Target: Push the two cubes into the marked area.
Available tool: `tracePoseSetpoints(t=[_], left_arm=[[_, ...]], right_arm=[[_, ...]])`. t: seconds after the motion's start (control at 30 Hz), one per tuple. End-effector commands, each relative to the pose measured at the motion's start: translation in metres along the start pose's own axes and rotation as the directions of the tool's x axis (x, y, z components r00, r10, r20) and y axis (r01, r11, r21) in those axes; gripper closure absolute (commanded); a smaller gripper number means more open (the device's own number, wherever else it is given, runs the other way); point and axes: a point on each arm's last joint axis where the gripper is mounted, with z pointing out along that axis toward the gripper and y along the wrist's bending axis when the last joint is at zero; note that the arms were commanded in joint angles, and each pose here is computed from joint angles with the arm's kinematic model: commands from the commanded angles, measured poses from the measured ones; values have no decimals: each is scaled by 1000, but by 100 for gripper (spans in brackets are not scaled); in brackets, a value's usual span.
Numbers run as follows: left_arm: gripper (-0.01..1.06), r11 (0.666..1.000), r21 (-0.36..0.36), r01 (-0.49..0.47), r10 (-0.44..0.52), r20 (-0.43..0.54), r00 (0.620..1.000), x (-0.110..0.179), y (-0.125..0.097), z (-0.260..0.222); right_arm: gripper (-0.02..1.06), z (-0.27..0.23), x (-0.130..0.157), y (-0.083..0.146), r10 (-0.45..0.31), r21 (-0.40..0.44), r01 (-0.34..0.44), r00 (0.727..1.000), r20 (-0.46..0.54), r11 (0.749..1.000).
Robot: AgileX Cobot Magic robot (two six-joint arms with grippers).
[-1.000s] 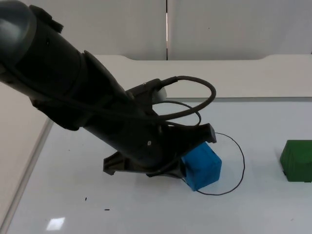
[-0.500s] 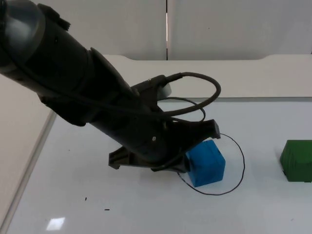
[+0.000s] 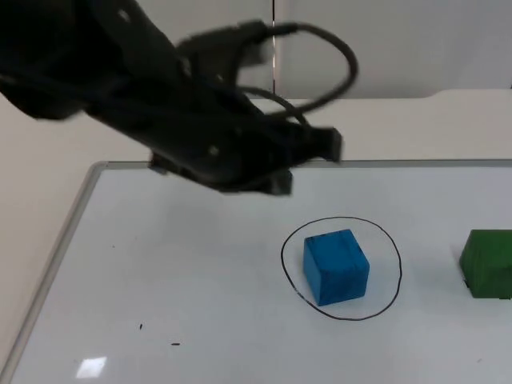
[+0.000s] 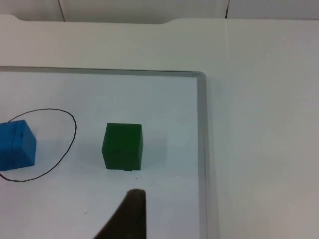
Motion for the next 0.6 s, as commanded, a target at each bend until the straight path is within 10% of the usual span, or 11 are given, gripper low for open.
tracePoseSetpoints(t=[0.0, 0.57], left_arm=[[105, 1000, -19, -24, 24, 35, 999, -13, 10, -17], [105, 971, -238, -35, 80, 182, 980, -48, 76, -134]], right_arm=[[-1, 1, 1, 0, 3, 8, -3, 1000, 2, 1000], [-1, 1, 1, 0, 3, 8, -3, 1000, 0, 1000]])
